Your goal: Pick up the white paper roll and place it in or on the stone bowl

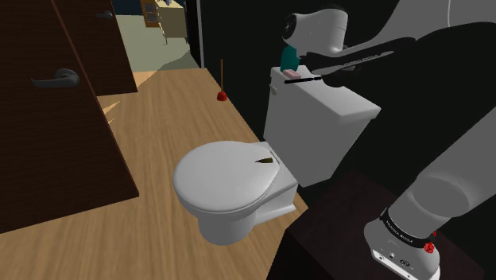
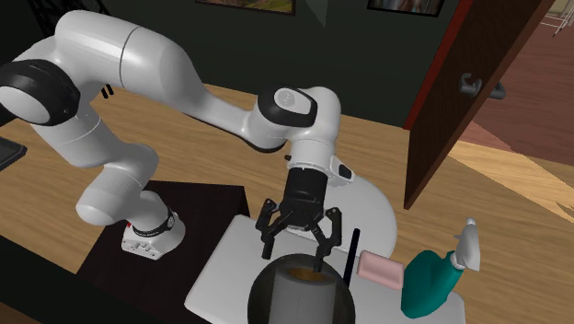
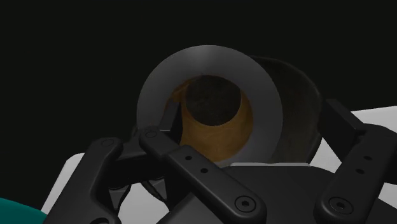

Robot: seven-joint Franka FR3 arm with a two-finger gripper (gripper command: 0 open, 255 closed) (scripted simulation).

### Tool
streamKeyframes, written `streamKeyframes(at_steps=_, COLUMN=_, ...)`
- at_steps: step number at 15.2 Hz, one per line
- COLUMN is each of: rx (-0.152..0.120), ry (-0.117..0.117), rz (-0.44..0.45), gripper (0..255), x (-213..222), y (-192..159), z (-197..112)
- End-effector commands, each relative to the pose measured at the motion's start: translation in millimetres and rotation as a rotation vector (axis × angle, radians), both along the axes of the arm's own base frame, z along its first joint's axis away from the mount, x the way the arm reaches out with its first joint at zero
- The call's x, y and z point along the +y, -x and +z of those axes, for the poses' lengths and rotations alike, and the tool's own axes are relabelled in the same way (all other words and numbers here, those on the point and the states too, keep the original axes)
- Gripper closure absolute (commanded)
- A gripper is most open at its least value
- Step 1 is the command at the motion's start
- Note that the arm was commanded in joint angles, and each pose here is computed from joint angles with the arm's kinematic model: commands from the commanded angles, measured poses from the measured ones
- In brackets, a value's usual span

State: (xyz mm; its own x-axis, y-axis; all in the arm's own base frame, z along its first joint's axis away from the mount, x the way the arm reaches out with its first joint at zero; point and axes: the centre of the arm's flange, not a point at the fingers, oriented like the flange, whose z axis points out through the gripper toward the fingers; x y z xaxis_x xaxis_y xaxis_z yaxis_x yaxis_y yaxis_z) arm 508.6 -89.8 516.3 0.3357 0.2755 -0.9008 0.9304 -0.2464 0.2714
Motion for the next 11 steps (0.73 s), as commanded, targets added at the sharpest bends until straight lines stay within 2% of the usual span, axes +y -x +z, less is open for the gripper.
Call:
streamKeyframes(at_steps=1, rx=0.000, ry=0.000, rz=0.000, gripper=0, x=19, y=-3, z=7)
streamKeyframes(at_steps=3, rx=0.000, ry=0.000, rz=0.000, gripper=0, x=41, y=-6, z=15)
streamKeyframes(at_steps=11, rx=0.000, ry=0.000, rz=0.000, gripper=0, x=41, y=-6, z=15)
